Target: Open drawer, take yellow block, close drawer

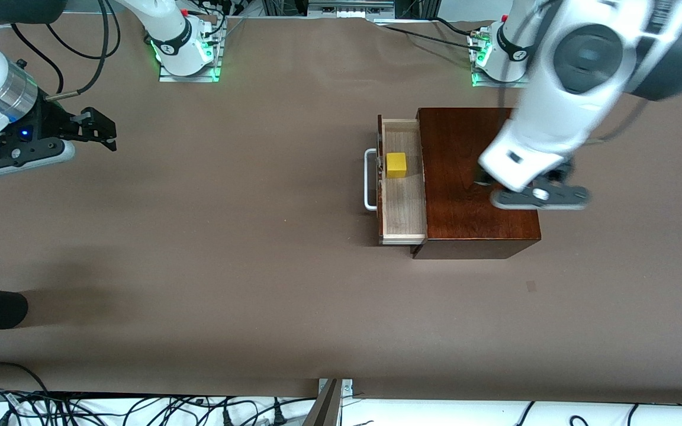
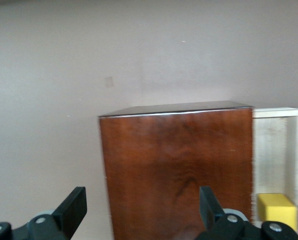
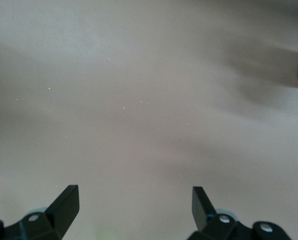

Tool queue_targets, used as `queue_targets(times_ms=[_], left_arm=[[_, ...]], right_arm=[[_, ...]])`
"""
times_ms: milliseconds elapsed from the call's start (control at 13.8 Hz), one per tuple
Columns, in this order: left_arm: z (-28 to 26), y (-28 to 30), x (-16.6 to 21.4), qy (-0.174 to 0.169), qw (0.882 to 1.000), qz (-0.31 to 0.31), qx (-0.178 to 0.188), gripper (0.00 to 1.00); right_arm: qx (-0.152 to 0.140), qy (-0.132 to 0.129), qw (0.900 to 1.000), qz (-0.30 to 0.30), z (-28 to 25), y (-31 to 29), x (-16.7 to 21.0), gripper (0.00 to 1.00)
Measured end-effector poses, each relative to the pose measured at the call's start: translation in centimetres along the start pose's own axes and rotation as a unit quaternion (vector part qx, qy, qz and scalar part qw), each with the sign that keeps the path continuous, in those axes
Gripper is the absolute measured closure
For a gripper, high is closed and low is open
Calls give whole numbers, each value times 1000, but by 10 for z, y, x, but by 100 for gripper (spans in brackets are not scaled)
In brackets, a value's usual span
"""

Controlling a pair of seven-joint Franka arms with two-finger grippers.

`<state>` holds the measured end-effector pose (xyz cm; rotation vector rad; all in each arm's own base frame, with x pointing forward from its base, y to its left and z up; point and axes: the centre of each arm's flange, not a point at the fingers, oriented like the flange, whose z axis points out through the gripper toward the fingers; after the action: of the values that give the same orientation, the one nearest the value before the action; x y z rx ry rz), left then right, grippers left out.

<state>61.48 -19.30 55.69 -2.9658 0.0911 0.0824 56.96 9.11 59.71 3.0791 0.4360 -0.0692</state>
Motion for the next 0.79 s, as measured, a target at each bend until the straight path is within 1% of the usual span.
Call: queue_targets(times_ms=[144, 289, 433, 506, 650, 795], left_arm=[[3, -37, 7, -6, 1000, 23, -17, 0], [0, -68, 6, -3, 999, 35, -35, 0], [-3, -101, -2, 27, 998, 18, -46, 0], [-1, -117, -9, 44, 998, 7, -48, 0], [10, -140, -29, 54, 997, -8, -51, 0], [19, -150, -47, 61, 997, -16, -53, 0]], right_arm=[[0, -1, 1000, -12, 1, -15, 3, 0], [7, -6, 999, -31, 8, -37, 8, 0], [9, -23, 997, -69, 28, -79, 18, 0], [11, -31, 994, -100, 37, -106, 22, 0], [21, -40, 981, -186, 45, -169, 18, 0], [24, -35, 965, -260, 41, -241, 2, 0]])
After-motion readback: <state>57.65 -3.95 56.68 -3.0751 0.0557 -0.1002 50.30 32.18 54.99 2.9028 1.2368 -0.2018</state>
